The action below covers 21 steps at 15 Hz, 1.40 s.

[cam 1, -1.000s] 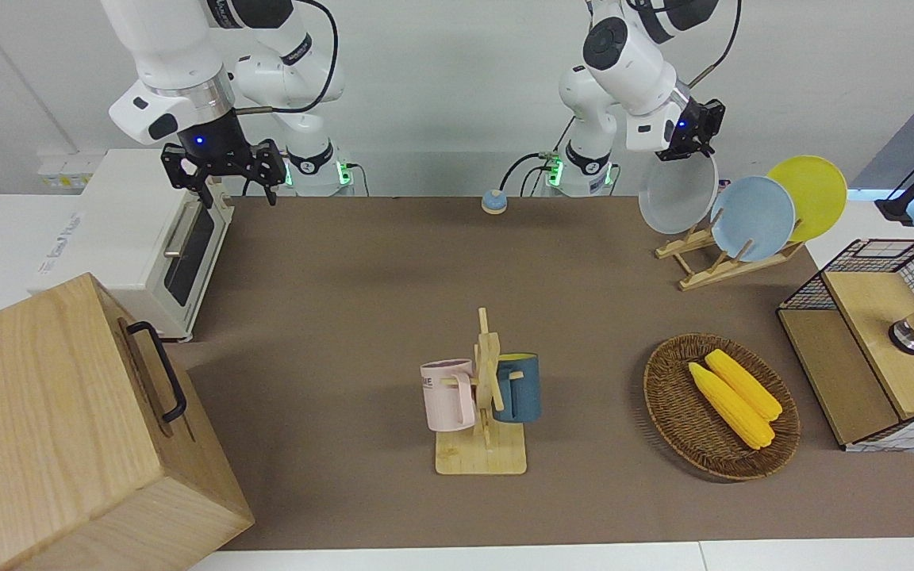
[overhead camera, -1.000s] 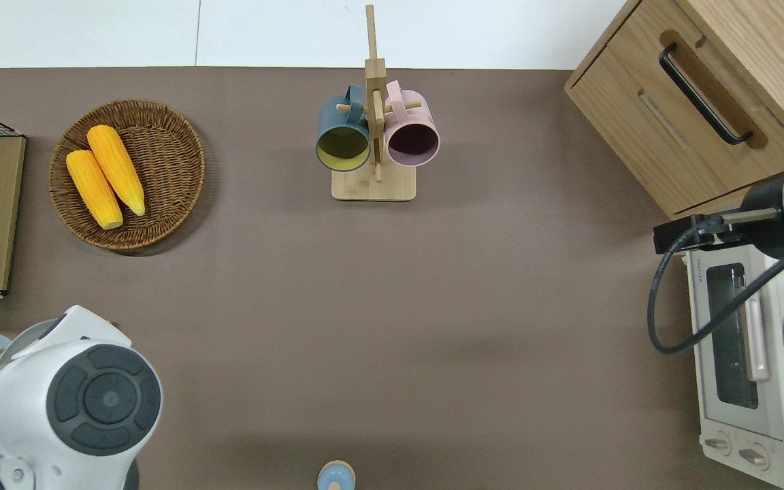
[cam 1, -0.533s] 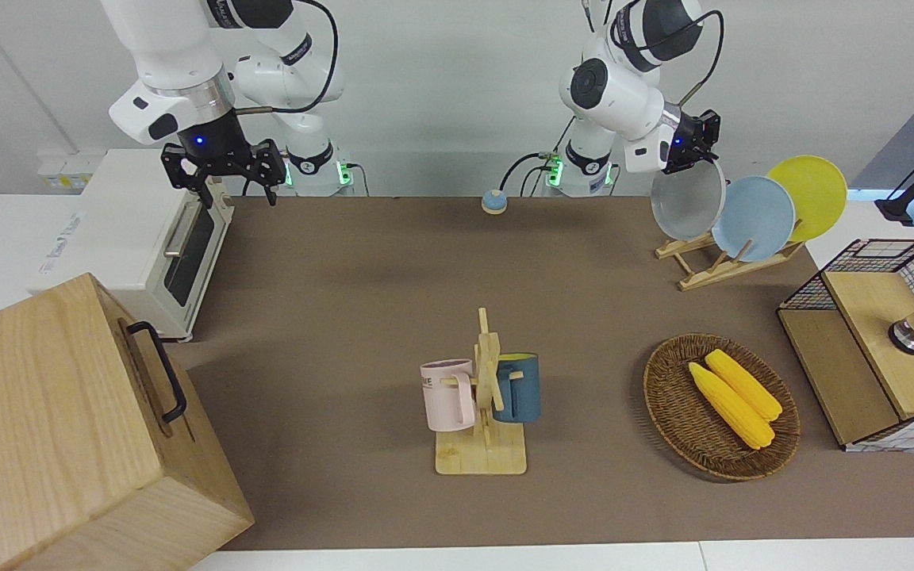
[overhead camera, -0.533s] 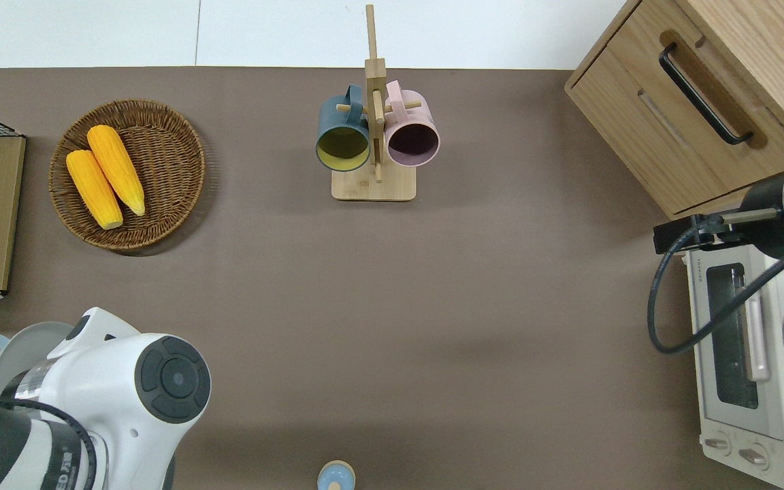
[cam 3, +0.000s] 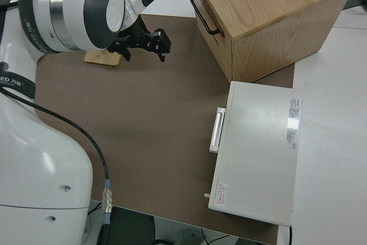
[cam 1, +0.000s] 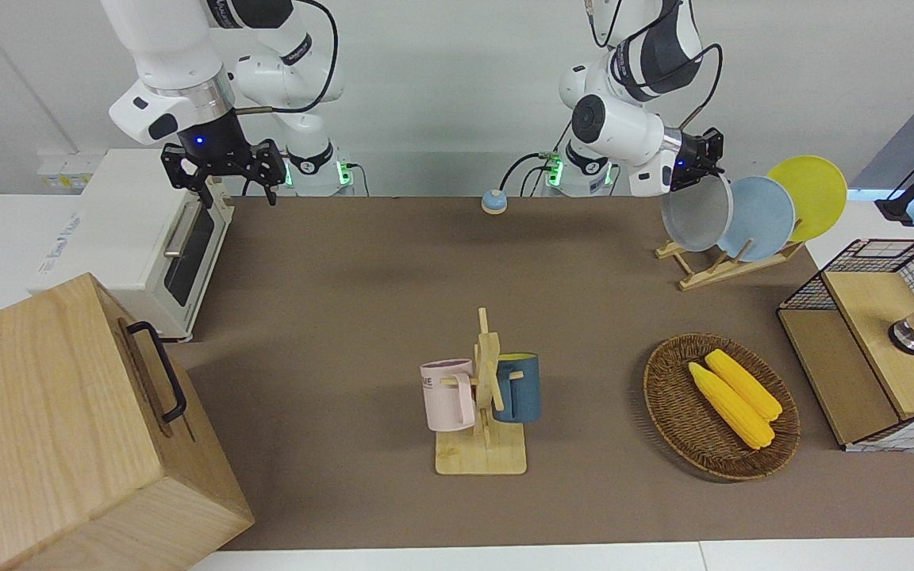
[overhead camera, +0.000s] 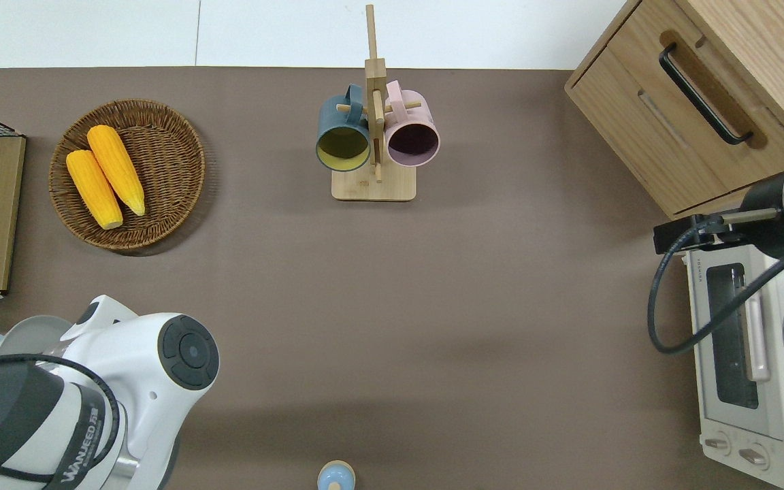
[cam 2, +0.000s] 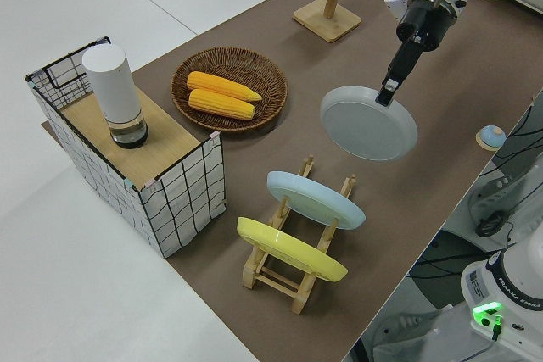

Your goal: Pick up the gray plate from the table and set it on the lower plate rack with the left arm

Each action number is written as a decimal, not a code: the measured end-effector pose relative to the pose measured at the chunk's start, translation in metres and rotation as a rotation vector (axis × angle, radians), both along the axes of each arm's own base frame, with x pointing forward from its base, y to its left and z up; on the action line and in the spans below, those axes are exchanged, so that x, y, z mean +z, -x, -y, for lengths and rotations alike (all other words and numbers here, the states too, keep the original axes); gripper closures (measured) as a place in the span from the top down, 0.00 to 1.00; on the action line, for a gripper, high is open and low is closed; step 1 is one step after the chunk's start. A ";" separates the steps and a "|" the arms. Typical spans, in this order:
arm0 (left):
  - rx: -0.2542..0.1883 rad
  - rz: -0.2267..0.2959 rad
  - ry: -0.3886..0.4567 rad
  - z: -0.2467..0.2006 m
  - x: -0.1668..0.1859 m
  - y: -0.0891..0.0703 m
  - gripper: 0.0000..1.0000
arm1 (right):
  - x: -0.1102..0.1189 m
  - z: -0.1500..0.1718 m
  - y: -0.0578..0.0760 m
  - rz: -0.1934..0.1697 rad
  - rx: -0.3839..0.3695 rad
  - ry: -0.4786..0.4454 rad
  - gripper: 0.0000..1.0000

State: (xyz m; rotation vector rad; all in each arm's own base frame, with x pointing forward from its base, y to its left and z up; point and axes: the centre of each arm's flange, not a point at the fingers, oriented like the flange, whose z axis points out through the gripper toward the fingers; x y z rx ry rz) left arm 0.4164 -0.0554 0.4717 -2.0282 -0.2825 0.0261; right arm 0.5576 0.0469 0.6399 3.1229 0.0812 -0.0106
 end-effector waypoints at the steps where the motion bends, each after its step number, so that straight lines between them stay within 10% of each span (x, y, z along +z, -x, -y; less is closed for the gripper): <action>1: 0.004 0.000 -0.014 -0.002 -0.008 -0.002 0.01 | 0.000 0.000 0.000 0.000 0.000 0.000 0.99; 21: 0.064 -0.003 -0.107 -0.026 -0.092 -0.019 0.01 | 0.000 0.000 0.000 0.000 0.000 0.000 0.99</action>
